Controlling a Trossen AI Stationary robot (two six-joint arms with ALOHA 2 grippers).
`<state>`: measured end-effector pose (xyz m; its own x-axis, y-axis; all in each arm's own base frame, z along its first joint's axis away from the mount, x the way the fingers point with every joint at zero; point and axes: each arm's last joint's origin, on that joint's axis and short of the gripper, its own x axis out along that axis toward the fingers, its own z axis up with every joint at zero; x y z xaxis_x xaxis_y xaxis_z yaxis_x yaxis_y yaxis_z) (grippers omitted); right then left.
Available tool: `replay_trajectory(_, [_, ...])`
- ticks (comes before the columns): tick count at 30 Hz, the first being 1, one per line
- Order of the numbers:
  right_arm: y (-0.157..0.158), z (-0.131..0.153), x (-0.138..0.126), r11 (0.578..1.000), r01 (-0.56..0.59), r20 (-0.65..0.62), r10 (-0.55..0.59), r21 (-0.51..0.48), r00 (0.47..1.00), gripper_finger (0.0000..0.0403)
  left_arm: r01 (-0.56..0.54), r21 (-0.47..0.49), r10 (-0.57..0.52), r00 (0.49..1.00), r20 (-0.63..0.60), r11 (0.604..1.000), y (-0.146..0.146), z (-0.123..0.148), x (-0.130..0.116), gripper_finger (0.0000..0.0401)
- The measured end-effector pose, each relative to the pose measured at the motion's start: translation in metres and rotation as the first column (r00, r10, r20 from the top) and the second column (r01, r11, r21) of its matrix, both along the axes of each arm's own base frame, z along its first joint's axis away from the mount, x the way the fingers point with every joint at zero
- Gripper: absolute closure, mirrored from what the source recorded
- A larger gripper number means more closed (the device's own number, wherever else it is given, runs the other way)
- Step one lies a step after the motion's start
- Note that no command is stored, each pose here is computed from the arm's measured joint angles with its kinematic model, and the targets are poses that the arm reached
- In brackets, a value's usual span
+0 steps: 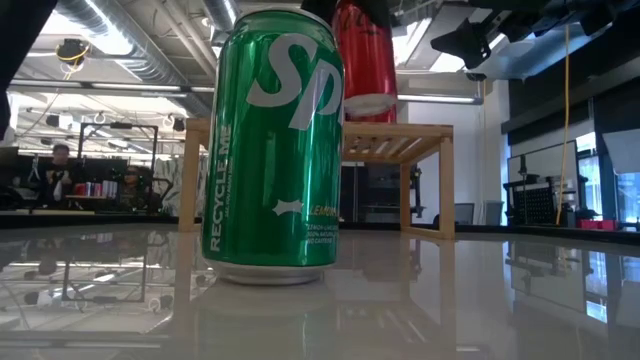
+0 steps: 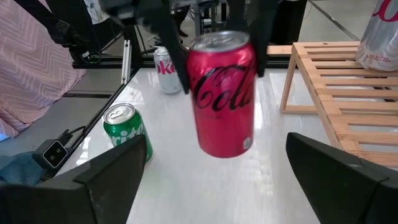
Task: Place canned beverage on shelf
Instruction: Put the red/black soda can on the shelf aligned with the red/white soda can
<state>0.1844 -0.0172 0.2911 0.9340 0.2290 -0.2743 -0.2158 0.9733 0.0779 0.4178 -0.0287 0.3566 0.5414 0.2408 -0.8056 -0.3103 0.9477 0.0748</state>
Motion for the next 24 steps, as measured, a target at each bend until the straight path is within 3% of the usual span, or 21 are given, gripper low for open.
replay_trajectory(19, [0.0, 0.0, 0.0, 1.0, 0.0, 0.0, 0.0, 0.0, 1.0, 0.0024, -0.008, 0.081, 0.003, 0.998, 0.064, 0.997, 0.05, 0.05, -0.015, 0.011])
replay_trajectory(24, [0.0, 0.0, 0.0, 1.0, 0.0, -0.001, 0.0, 0.0, 1.0, 0.0024, -0.057, 0.082, 0.055, 0.998, 0.034, 0.995, 0.071, 0.048, -0.018, 0.011])
